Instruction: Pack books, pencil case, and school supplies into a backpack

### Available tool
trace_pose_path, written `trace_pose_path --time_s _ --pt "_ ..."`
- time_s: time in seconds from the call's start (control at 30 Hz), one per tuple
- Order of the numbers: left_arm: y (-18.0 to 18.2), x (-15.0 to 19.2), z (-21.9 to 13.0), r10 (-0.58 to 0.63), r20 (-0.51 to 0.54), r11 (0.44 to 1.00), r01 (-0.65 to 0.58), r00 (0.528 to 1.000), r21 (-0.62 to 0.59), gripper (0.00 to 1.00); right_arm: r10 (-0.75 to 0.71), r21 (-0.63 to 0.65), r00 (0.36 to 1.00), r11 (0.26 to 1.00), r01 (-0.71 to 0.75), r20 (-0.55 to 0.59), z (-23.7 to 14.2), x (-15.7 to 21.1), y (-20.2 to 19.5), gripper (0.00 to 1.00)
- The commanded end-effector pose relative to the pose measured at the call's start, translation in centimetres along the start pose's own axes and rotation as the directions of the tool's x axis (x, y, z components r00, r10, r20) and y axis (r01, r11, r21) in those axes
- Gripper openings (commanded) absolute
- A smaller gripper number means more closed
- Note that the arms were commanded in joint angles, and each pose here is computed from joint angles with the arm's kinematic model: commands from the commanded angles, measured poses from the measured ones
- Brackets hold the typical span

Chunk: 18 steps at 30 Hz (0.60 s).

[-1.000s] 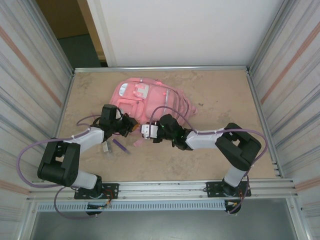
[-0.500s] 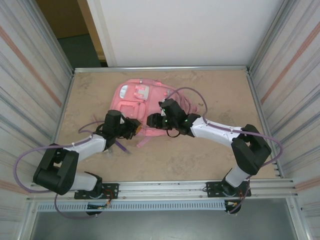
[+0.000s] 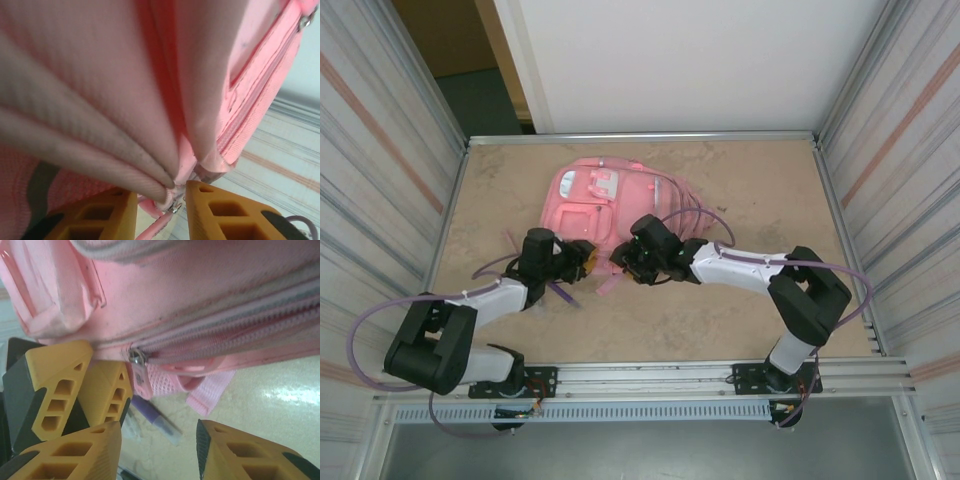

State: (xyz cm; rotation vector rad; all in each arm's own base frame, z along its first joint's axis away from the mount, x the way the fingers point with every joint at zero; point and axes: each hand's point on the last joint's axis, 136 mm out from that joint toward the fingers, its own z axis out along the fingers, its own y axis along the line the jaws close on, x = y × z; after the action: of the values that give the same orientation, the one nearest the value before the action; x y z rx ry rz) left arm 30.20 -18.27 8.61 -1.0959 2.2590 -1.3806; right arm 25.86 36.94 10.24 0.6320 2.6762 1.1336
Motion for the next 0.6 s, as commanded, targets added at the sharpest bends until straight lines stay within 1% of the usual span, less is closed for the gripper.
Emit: trace_pose_path --time_s 0.0,0.13,0.17,0.27,0.37,0.43,0.57 --pt "0.0 -0.1 -0.1 0.008 -0.009 1.0 -0.008 1.0 -0.012 0.32 0.006 -0.038 0.998 0.999 -0.004 0.062 1.0 -0.3 1.9 0.42" --pt "-0.1 -0.1 0.0 0.011 -0.011 1.0 -0.011 1.0 -0.02 0.3 -0.009 -0.021 0.996 1.0 0.011 0.088 2.2 0.3 2.0 0.41" --pt "-0.1 0.0 -0.1 0.014 -0.012 1.0 -0.014 1.0 -0.021 0.27 -0.012 -0.005 0.994 1.0 0.013 0.107 2.4 0.1 1.6 0.4" --pt "0.5 0.0 -0.3 0.012 -0.008 0.999 -0.012 1.0 -0.039 0.12 0.013 0.035 0.989 0.999 -0.018 0.148 3.1 -0.7 -0.1 0.43" --pt "0.6 0.1 -0.5 0.013 -0.004 0.999 -0.013 1.0 -0.036 0.02 0.032 0.014 0.988 0.999 -0.035 0.149 3.8 -0.7 -0.1 0.43" --pt "0.4 0.1 -0.7 0.027 -0.002 0.999 -0.027 1.0 -0.034 0.0 0.018 -0.011 0.989 1.0 -0.016 0.146 4.2 -0.6 0.5 0.41" --pt "-0.1 0.4 -0.9 0.031 -0.007 0.999 -0.032 0.999 -0.021 0.0 -0.008 -0.026 0.988 1.0 0.012 0.152 4.1 -0.8 1.4 0.32"
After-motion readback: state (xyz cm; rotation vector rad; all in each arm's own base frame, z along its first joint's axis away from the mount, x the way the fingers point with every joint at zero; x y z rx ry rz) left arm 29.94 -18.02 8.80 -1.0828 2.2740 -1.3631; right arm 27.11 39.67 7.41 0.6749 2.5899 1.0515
